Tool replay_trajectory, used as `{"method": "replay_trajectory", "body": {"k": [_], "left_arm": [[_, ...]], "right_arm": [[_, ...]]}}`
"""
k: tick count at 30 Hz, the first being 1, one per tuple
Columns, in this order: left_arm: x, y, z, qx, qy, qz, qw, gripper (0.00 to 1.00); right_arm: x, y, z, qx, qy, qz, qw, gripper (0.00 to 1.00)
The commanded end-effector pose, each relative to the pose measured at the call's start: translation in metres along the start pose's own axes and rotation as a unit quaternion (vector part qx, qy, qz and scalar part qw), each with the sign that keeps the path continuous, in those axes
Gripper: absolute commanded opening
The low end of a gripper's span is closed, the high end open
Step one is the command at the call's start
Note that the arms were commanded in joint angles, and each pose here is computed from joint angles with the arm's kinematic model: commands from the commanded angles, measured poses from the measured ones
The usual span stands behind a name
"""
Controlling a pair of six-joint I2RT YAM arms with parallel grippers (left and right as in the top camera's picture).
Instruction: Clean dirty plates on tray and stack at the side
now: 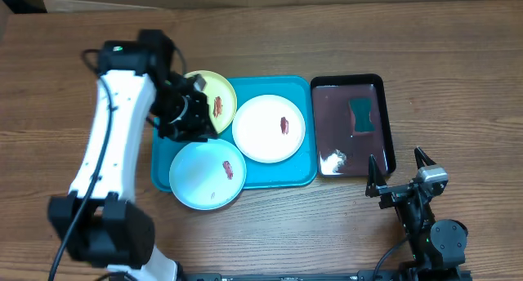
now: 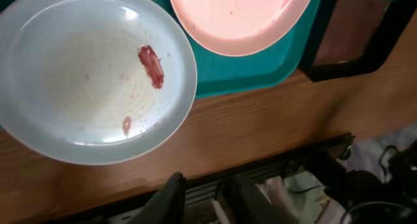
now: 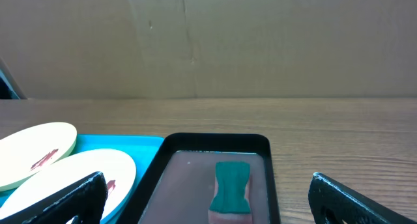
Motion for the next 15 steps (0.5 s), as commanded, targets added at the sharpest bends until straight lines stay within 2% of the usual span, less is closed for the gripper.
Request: {"method": "replay_trajectory", "body": {"k": [1,8,15], "left_arm": [[0.000,-0.032,0.008,0.041,-0.004,0.035,0.999,0.33],[0.001,-0.069,0.032,0.050,-0.002,0.077,0.996,0.41],[0.001,-0.071,0.039,0.043,-0.002,0.071,0.997,0.44]], "right_arm": [[-0.003,0.000,-0.002,-0.002,0.003,-0.008,1.000,1.00],[-0.003,0.000,-0.002,-0.003,0.003,-0.008,1.000,1.00],[-0.003,0.000,-0.002,-0.003,0.003,-0.008,1.000,1.00]]}}
Point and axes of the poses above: each gripper's point midway between its finger pads, its own y axis back along the fingers, its own x axis along the line the jaws close on, z = x × y, the point moved 6 cm from there along y, back along the fingers, and after that the axes turned 14 degrees about -y, right-handed, at the moved point
